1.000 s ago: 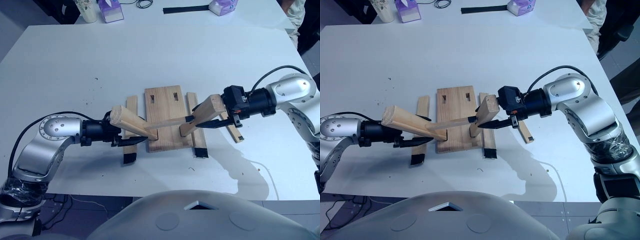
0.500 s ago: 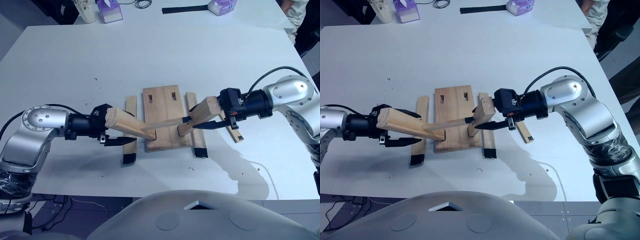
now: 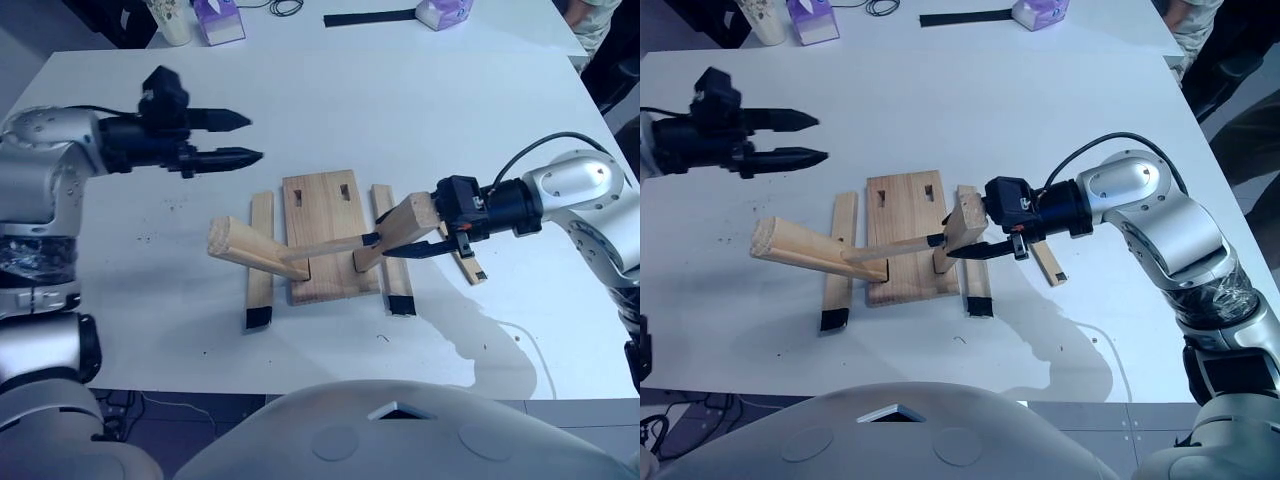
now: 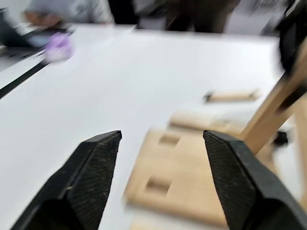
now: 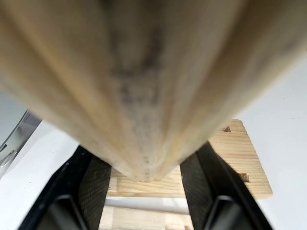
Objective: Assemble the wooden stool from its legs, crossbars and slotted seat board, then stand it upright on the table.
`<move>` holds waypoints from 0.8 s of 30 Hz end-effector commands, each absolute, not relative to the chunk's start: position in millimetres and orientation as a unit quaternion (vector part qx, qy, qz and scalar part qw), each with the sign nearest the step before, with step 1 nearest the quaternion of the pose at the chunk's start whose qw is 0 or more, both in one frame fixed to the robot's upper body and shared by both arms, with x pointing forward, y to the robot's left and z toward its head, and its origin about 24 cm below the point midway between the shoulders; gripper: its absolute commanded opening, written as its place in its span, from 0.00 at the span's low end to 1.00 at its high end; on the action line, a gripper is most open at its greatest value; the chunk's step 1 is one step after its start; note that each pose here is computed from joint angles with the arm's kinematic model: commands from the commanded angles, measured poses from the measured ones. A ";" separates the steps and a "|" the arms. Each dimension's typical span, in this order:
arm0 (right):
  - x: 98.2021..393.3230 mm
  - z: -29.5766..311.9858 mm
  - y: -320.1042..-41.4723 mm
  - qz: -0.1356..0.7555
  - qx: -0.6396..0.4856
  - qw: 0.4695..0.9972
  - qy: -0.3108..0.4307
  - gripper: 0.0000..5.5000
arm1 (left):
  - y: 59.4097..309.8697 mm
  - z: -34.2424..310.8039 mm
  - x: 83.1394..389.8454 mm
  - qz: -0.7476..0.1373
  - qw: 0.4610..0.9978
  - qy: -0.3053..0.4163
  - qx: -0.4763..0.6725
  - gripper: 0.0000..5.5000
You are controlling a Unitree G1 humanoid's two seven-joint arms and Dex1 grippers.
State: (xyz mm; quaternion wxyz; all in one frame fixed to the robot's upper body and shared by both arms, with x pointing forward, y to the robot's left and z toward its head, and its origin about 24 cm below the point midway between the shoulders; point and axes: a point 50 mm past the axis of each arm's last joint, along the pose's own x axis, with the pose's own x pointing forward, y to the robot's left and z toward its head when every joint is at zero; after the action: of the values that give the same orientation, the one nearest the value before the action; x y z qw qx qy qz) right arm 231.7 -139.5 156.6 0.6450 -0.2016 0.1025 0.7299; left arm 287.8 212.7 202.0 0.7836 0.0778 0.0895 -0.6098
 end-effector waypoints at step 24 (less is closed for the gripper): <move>230.6 118.1 -130.7 0.736 -0.205 0.618 0.183 0.36 | 125.2 134.9 245.8 -0.823 0.500 0.231 0.142 0.37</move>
State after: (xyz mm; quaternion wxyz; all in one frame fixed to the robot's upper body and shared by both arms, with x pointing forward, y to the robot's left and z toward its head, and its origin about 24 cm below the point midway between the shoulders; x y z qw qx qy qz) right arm 236.0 -127.1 155.0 0.6321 -0.2057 0.0914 0.7415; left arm 246.9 119.6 159.0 0.5030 0.1359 0.1804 -0.8343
